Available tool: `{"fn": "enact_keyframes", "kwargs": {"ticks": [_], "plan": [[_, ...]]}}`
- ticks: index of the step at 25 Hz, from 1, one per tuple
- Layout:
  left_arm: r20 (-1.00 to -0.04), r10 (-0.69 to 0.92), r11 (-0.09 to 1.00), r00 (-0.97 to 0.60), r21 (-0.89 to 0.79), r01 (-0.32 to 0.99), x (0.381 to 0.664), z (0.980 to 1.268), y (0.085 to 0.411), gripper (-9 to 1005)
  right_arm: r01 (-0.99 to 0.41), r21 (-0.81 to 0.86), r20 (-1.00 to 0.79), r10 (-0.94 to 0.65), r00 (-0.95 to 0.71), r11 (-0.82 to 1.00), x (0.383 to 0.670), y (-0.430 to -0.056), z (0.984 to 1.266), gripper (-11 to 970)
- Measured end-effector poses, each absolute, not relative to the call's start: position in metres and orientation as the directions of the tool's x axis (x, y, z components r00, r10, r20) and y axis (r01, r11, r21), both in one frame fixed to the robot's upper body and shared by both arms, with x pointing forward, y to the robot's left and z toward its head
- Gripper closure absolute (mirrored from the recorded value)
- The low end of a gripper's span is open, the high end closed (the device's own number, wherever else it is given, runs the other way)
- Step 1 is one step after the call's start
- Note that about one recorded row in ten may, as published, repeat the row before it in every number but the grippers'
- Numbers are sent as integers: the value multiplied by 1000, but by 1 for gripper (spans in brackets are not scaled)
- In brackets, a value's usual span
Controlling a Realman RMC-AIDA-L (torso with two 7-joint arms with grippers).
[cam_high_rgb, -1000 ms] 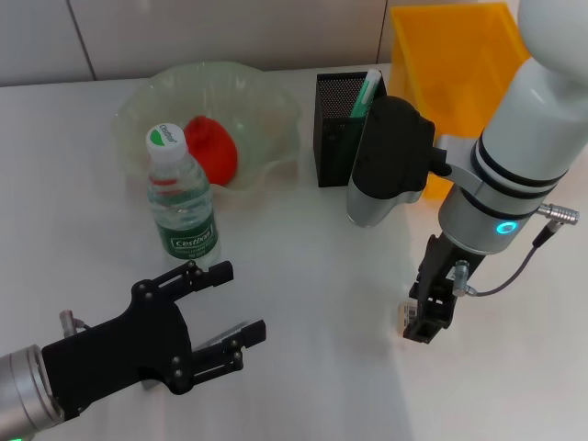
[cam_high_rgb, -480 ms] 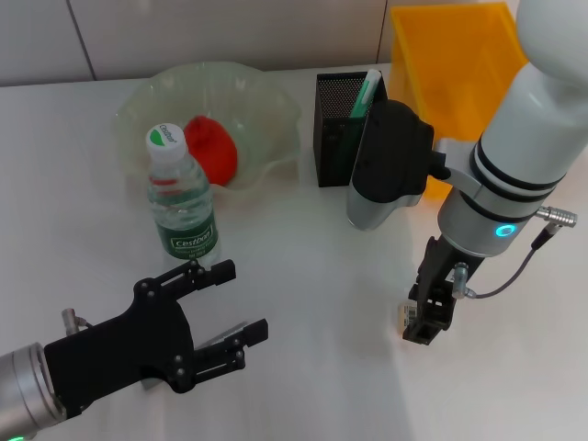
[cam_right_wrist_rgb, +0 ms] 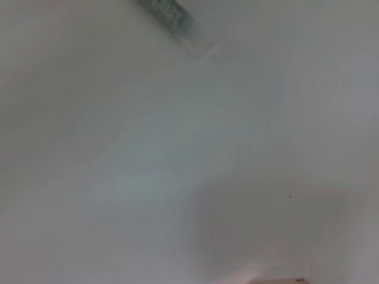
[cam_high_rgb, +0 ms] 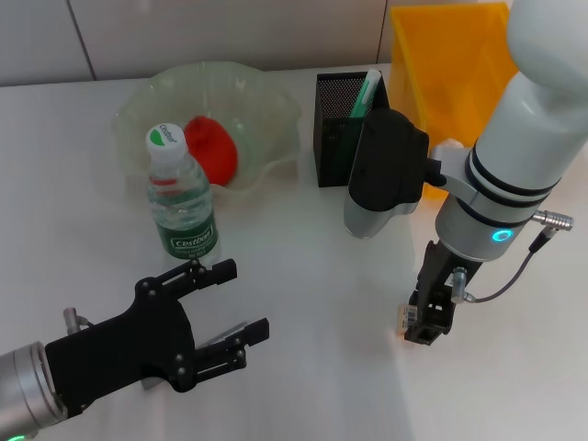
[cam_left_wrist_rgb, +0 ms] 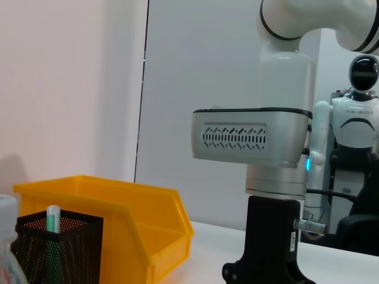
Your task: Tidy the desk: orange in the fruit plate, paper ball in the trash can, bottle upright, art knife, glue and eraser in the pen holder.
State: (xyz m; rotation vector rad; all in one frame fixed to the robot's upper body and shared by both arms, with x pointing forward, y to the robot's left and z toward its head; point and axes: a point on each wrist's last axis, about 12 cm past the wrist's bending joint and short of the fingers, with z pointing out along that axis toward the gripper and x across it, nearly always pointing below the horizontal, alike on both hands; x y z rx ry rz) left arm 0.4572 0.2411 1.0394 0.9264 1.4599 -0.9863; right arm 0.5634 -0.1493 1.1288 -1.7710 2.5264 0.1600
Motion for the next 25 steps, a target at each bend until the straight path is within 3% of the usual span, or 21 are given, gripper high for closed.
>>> {"fn": "enact_keyframes", "kwargs": {"ticks": [13,21,25], "plan": [[-994,28,348,-103,-87,934,457,1039,241,227,-940,63,-137,-930,-341,335,564,-149,1134,570],[-994,23,344,-104,-90,935,457,1040,241,227,-909,27,-285,-868,-407,417,578,-161,1177,573],[-994,22,340,-105,-91,936,457,1040,239,227,-857,-86,-401,-805,-437,508,593,-171,1215,575]]}}
